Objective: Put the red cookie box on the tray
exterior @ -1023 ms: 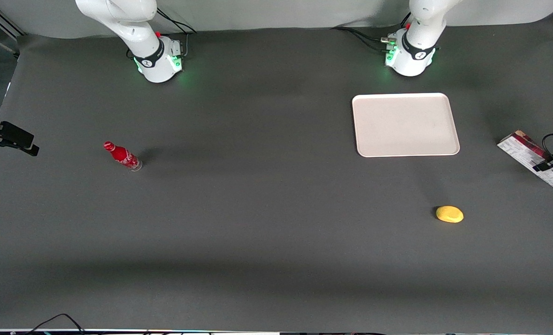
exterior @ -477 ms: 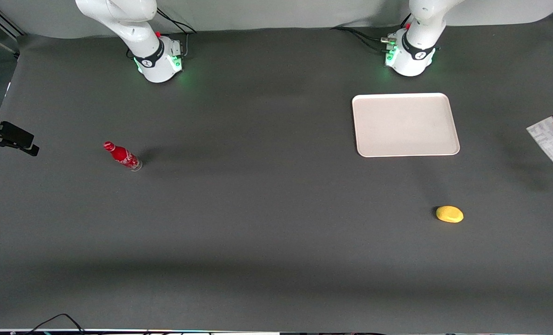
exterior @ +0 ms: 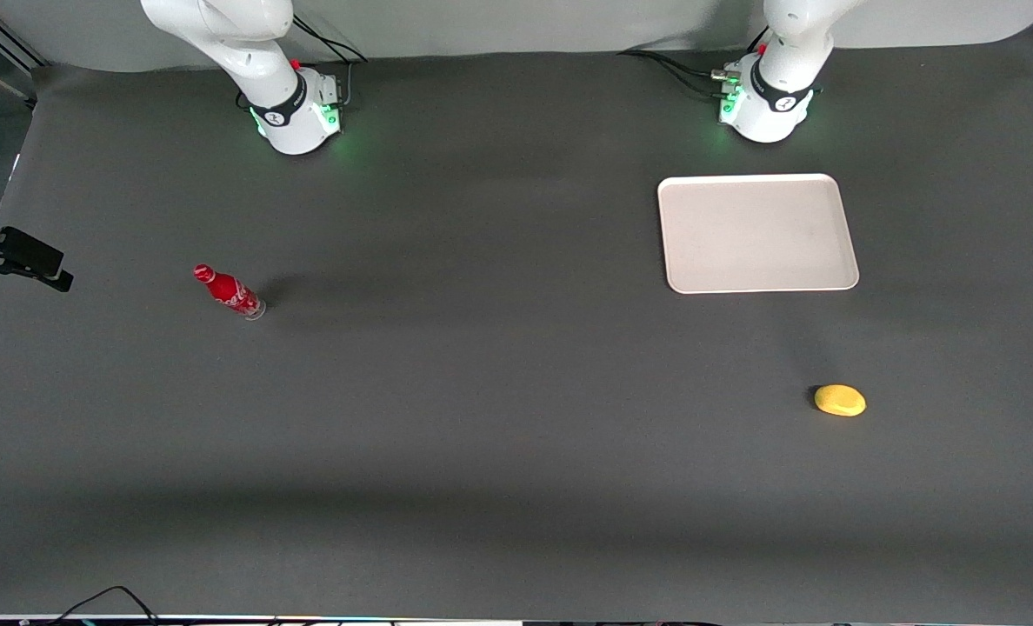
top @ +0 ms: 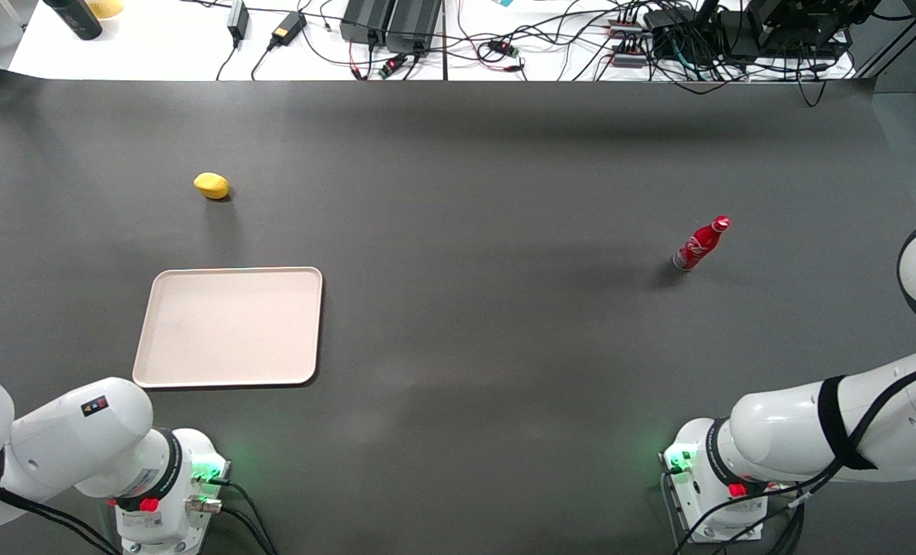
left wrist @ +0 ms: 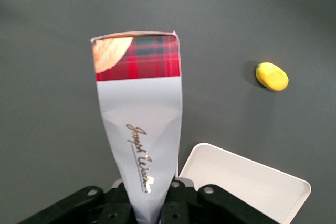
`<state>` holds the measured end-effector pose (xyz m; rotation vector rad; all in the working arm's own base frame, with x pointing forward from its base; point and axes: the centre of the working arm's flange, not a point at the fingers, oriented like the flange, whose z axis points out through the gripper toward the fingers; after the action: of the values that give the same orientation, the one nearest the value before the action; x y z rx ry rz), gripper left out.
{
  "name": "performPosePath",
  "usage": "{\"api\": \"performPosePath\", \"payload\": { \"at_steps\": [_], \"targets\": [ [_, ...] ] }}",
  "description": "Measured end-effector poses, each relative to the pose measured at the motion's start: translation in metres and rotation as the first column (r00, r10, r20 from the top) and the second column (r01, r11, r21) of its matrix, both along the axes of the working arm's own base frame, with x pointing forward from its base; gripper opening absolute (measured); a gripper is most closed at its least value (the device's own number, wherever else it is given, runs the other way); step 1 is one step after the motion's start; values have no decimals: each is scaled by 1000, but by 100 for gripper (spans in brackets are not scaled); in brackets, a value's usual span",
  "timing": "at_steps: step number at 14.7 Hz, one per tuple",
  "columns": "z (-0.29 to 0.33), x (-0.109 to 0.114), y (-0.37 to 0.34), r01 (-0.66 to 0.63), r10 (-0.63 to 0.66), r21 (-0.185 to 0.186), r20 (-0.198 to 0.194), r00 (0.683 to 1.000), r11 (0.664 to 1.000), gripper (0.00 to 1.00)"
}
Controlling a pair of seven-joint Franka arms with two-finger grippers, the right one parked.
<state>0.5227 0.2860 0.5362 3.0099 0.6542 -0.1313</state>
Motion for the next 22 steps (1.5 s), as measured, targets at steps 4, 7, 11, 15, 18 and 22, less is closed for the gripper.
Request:
{"api": "performPosePath", "payload": {
  "at_steps": [4,7,11,15,18,22],
  "targets": [
    [-12,7,-23,43,-43,-9,-25,999,999,15],
    [-26,9,-75,125,-125,-7,-25,992,992,15],
    [-55,-19,-158,236,-235,31,-42,971,971,15],
    [-104,-56,-207,320,-316,83,-55,947,944,15],
    [-151,-86,-210,358,-354,100,-53,934,928,15],
    [-220,-130,-209,362,-360,114,-38,932,925,15]
  ]
}}
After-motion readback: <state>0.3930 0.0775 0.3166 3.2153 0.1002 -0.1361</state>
